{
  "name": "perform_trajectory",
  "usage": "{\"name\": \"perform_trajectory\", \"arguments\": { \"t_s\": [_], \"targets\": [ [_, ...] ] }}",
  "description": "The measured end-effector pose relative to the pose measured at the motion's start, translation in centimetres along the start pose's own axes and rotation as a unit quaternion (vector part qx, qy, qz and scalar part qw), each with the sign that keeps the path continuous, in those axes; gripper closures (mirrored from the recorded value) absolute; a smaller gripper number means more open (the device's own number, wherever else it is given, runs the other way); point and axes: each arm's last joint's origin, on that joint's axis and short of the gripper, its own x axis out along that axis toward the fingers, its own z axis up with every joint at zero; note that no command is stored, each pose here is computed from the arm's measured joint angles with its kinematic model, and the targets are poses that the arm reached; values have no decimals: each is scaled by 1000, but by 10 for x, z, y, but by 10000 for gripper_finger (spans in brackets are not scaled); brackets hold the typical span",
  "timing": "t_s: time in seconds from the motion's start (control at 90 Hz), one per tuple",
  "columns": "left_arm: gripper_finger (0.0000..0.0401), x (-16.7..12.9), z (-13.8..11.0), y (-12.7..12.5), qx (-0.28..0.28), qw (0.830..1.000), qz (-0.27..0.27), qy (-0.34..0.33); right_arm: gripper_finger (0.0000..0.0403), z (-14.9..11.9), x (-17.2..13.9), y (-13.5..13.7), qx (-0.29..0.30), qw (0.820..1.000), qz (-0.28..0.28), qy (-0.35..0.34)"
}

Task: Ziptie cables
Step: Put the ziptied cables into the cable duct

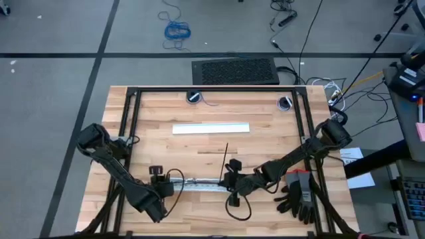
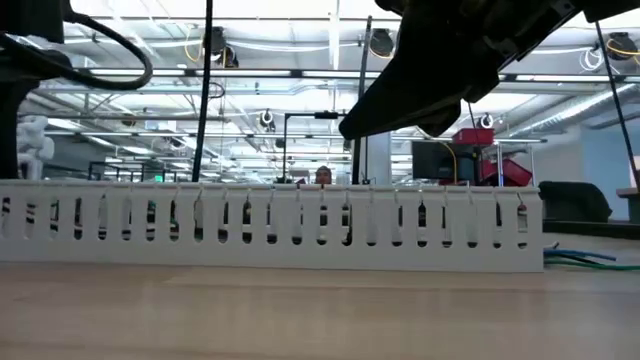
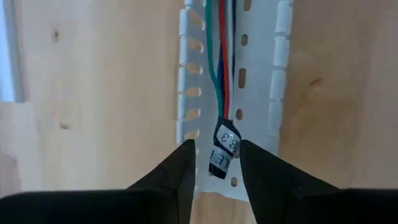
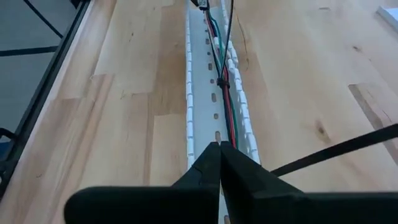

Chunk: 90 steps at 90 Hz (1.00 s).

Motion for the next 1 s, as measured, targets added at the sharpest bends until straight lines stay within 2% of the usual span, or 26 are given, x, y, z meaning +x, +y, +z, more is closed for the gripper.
{"name": "perform_trajectory", "arguments": {
  "t_s": [0.267,0.544,0.733,0.922,1.0],
  "targets": [
    [278,4,-2,1,-1,1000,0,0,403,0,0,0,2,1000,0,0],
    [321,8,-1,-1,-8,1000,-26,7,403,-1,-1,2,2,1000,2,0],
    [328,10,0,0,-11,1000,-26,12,403,-3,-3,6,-2,1000,9,1],
    [384,10,-1,1,-13,999,-26,19,403,-3,-2,6,2,1000,4,0],
    [394,10,-3,3,-18,999,-15,34,403,-3,-3,6,1,1000,5,0]
  ]
}}
